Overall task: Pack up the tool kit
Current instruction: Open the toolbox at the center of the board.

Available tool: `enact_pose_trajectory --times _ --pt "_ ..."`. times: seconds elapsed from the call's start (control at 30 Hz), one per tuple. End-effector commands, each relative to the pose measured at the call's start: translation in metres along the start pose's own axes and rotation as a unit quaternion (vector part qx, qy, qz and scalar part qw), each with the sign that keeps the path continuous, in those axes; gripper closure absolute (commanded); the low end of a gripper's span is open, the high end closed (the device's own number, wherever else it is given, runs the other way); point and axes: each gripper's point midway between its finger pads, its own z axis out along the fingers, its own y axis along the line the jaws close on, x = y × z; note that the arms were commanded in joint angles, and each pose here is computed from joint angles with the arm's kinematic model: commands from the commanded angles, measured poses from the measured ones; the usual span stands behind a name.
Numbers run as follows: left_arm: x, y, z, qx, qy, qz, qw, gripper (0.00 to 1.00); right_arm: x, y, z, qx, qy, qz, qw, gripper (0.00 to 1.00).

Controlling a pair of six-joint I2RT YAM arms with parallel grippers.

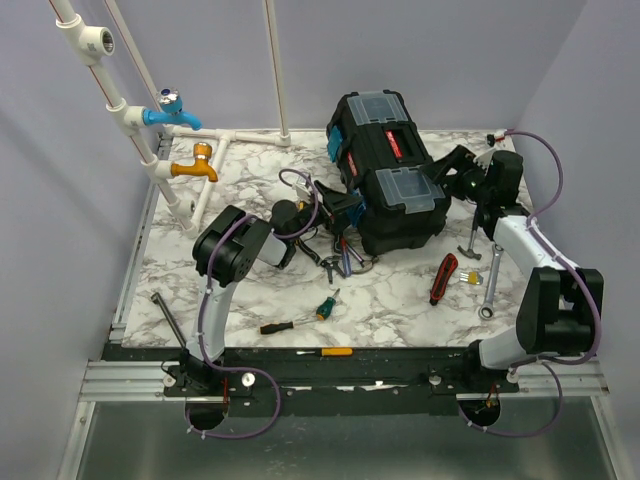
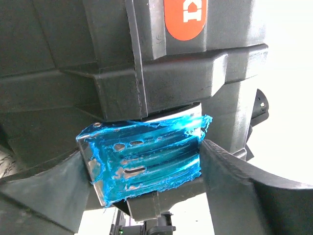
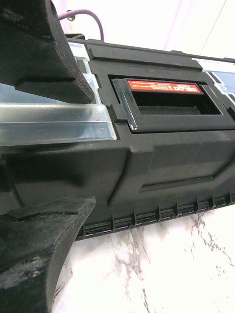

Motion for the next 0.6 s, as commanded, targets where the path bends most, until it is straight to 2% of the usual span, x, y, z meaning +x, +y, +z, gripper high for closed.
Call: enact_pose_trajectory --times 0.0,0.17,0.23,0.3,0.33,0.37,0.57 --pt "0.005 -0.037 0.010 0.064 0.007 0.006 0.998 0.31 0.102 -0.036 -0.001 0.044 0.152 0.061 0.985 0.21" --pt "0.007 -0.051 0.010 0.063 0.008 0.039 0.997 0.53 0.098 -0.040 -0.004 0.058 0.144 0.048 0.987 0.22" --pt "0.006 -0.055 0.011 0.066 0.008 0.045 0.997 0.68 0.097 -0.038 -0.005 0.055 0.144 0.046 0.987 0.24" --pt "0.004 -0.056 0.014 0.070 0.006 0.039 0.997 0.89 0.097 -0.038 -0.005 0.054 0.144 0.045 0.987 0.24" --pt "0.004 -0.056 0.016 0.067 0.008 0.034 0.997 0.96 0.096 -0.038 -0.005 0.055 0.143 0.043 0.987 0.24" --pt "0.004 -0.055 0.018 0.064 0.010 0.032 0.997 1.00 0.096 -0.039 -0.005 0.057 0.143 0.042 0.987 0.24" --pt "0.004 -0.054 0.025 0.062 0.013 0.032 0.997 1.00 0.098 -0.041 -0.004 0.063 0.144 0.033 0.987 0.24"
